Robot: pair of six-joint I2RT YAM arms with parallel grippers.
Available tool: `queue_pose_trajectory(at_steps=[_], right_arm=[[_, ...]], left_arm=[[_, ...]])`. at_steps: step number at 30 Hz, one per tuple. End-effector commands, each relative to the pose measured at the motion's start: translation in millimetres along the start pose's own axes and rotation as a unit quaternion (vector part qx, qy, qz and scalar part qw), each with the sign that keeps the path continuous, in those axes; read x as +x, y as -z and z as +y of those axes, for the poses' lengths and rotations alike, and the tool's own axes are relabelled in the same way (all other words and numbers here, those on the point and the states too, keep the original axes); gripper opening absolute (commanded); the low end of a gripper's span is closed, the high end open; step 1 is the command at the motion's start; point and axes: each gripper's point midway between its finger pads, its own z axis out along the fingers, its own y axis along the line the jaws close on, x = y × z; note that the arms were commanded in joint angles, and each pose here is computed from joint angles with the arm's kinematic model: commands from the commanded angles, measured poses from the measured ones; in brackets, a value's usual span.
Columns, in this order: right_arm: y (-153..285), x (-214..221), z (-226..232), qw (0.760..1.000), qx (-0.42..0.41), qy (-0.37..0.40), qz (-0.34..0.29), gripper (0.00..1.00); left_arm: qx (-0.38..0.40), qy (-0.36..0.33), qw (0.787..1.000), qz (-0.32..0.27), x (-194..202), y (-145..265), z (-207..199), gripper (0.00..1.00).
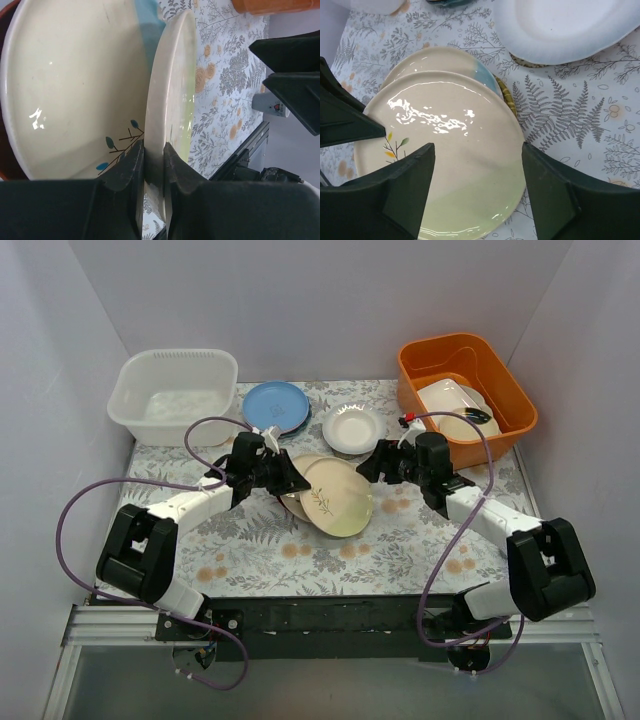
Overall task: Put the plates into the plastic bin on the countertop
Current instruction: Pick up the plate at the center of the board.
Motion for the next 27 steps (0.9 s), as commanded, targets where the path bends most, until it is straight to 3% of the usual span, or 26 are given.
queue_pose_trajectory(at_steps=[1,6,17,22,27], right_arm=[[10.6,-18.9,2.2,0.999,0.016,0.023,-0.025,0.80],[12.3,-4.0,-3.4,1.000,0.023,0.013,0.001,0.83],[17.0,70.6,-21.4,0.996,0.014,-0.043,0.074,0.82],[18.4,107.4,-31.8,0.990,0.018,-0.092,0.105,0.74],[9.5,114.9,-20.7,0.987,-0.034,-0.131,0.092,0.64]], left_arm=[[0.056,-0.017,0.998,-0.038,-32.7,13.8,-43.9,0.00],[0.053,-0.016,0.998,-0.038,-33.1,15.0,-43.7,0.00],[0.044,0.001,0.997,-0.057,-31.4,29.2,-41.7,0.00],[0.035,0.005,0.998,-0.043,-22.2,24.8,-31.8,0.00],[0.034,0.007,0.999,-0.017,-11.3,16.6,-23.4,0.00]])
